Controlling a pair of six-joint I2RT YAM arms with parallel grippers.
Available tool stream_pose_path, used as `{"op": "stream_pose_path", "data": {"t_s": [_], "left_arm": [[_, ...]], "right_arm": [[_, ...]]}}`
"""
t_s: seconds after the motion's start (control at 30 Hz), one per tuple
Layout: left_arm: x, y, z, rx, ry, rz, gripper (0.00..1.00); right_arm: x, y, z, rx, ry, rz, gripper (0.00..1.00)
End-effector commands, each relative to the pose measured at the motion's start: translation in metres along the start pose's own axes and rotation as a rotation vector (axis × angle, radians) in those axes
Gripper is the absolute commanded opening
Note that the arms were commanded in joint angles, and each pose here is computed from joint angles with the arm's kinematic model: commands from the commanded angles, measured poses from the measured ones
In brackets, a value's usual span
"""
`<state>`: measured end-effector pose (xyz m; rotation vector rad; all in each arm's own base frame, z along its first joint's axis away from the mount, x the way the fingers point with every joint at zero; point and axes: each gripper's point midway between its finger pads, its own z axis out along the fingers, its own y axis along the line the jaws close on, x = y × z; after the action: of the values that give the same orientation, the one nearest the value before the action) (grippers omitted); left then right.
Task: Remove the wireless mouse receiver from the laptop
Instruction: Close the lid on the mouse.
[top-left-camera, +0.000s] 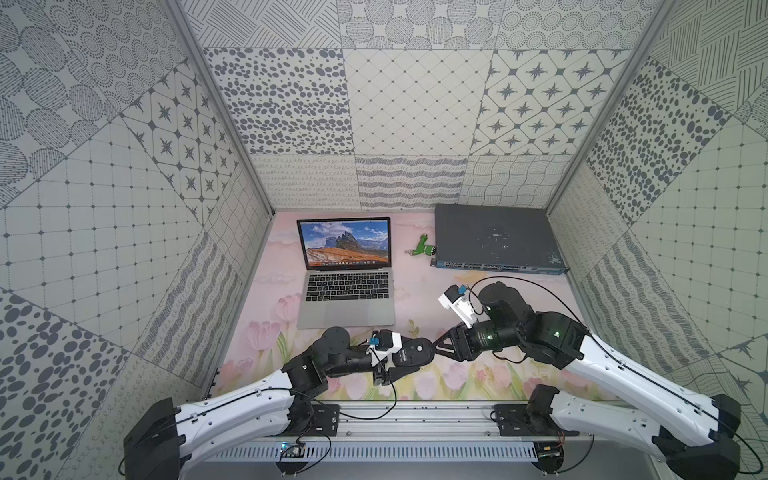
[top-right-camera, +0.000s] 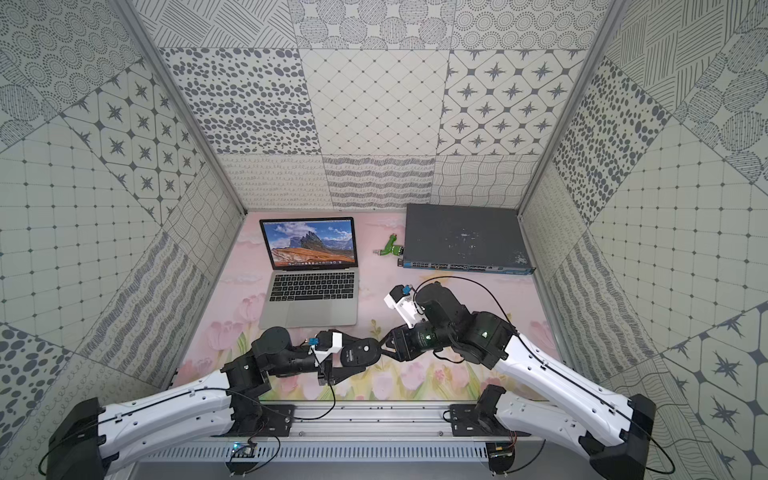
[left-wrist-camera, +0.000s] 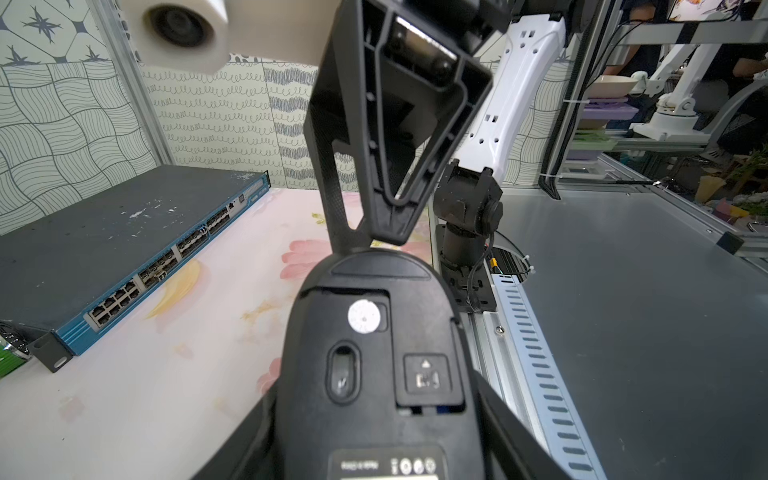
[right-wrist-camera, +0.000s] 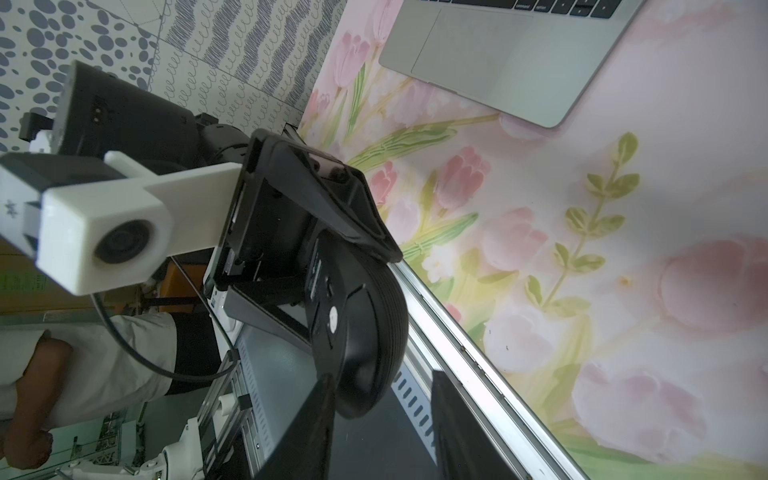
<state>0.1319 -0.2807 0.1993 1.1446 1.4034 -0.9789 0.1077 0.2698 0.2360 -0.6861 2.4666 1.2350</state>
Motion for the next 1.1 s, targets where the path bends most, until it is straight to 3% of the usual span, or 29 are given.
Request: {"op": "stream_pose_path", "data": {"t_s": [0.0,0.57,0.7,0.87,1.07], "left_arm": [[-0.017,-0.003,0.000,0.021,-0.067,0.031,0.51],[-0.020,-0.005,-0.001,0.032,-0.094,0.040,0.51],[-0.019,-0.005,-0.002,0.031,-0.090,0.037,0.51],[-0.018,-0.005,-0.002,0.028,-0.088,0.043,0.51],[-0.029,-0.008,-0.004,0.041,-0.127,0.095,0.51]], "right_arm": [[-0.003,0.006,-0.001,-0.033,-0.026,-0.019,0.38],[0.005,-0.006,0.026,-0.055,0.031,0.030,0.30],[-0.001,0.002,0.017,-0.069,0.001,0.000,0.41],[-0.019,0.004,-0.009,-0.064,-0.121,-0.015,0.68],[-0.016,0.006,0.005,-0.153,-0.059,0.053,0.75]]}}
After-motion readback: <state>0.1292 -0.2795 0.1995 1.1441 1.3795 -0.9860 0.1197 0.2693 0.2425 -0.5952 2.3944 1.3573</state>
